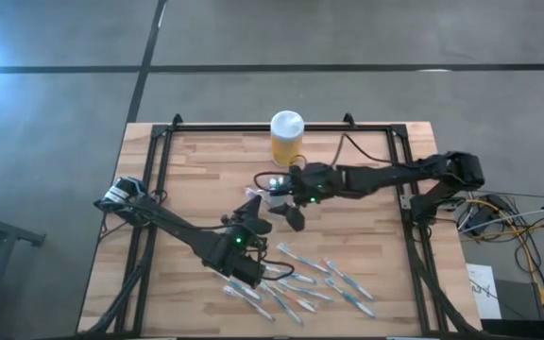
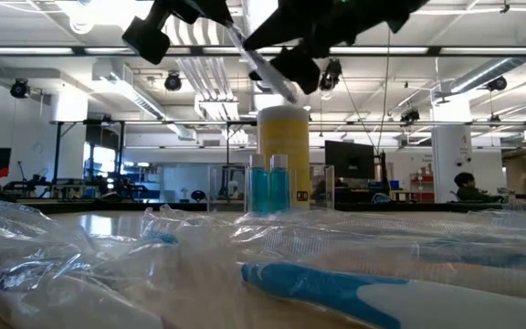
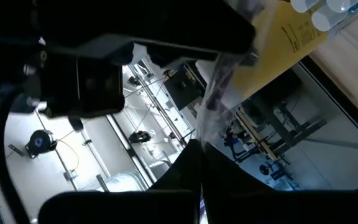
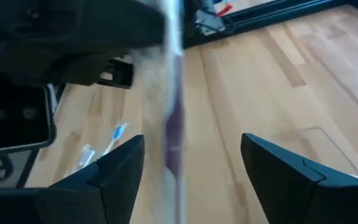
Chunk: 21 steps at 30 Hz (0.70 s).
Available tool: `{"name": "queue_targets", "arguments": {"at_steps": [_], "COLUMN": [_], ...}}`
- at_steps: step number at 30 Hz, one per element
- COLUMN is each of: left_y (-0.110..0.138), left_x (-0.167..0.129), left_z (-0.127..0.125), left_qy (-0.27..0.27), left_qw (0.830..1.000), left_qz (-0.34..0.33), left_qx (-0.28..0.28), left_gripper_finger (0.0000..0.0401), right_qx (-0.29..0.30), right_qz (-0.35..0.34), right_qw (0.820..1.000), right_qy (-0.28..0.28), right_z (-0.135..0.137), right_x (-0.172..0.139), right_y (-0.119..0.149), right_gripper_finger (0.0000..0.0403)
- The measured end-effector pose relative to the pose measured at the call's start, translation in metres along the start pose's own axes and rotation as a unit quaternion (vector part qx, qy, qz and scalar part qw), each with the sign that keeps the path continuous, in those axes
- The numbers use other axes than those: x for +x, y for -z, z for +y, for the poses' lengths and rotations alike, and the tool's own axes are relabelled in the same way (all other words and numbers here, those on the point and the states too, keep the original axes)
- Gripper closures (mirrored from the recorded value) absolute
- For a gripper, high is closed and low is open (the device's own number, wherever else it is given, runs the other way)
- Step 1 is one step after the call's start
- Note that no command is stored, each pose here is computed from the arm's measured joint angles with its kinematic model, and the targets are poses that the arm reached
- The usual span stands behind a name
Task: Pick & Place toothbrushing station
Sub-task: Put the purple toothbrush into the transparent organizer
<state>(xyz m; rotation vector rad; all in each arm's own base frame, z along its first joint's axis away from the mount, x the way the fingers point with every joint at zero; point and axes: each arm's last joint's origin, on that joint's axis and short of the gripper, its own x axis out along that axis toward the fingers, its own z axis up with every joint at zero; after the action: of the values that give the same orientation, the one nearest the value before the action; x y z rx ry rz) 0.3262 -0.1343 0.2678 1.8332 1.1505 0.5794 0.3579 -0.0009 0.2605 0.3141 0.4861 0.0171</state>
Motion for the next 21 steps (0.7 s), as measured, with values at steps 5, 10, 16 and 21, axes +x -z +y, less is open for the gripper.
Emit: {"name": "queue_targets", "arguments": {"at_steps": [5, 10, 16, 21], "left_y": [0.0, -0.002, -0.003, -0.004], "left_x": [0.0, 0.0, 0.0, 0.0], "left_z": [-0.001, -0.008, -0.013, -0.012], "left_qy": [0.0, 0.0, 0.001, 0.004], "left_qw": [1.0, 1.0, 1.0, 1.0], "left_qz": [0.0, 0.0, 0.0, -0.003], "left_qx": [-0.001, 0.011, 0.018, 0.012], "left_gripper_finger": [0.04, 0.04, 0.04, 0.0401], "right_qx": [-0.019, -0.036, -0.052, -0.097], "right_qz": [0.024, 0.048, 0.05, 0.06], "right_qw": [1.0, 0.998, 0.997, 0.993], "right_qy": [0.002, 0.005, -0.002, -0.009], "right_z": [0.002, 0.005, 0.007, 0.007], "right_x": [0.015, 0.014, 0.007, 0.008], "right_y": [-0.011, -0.018, -0.022, -0.019], "right_gripper_finger": [0.0154, 0.0183, 0.0232, 0.0308]}}
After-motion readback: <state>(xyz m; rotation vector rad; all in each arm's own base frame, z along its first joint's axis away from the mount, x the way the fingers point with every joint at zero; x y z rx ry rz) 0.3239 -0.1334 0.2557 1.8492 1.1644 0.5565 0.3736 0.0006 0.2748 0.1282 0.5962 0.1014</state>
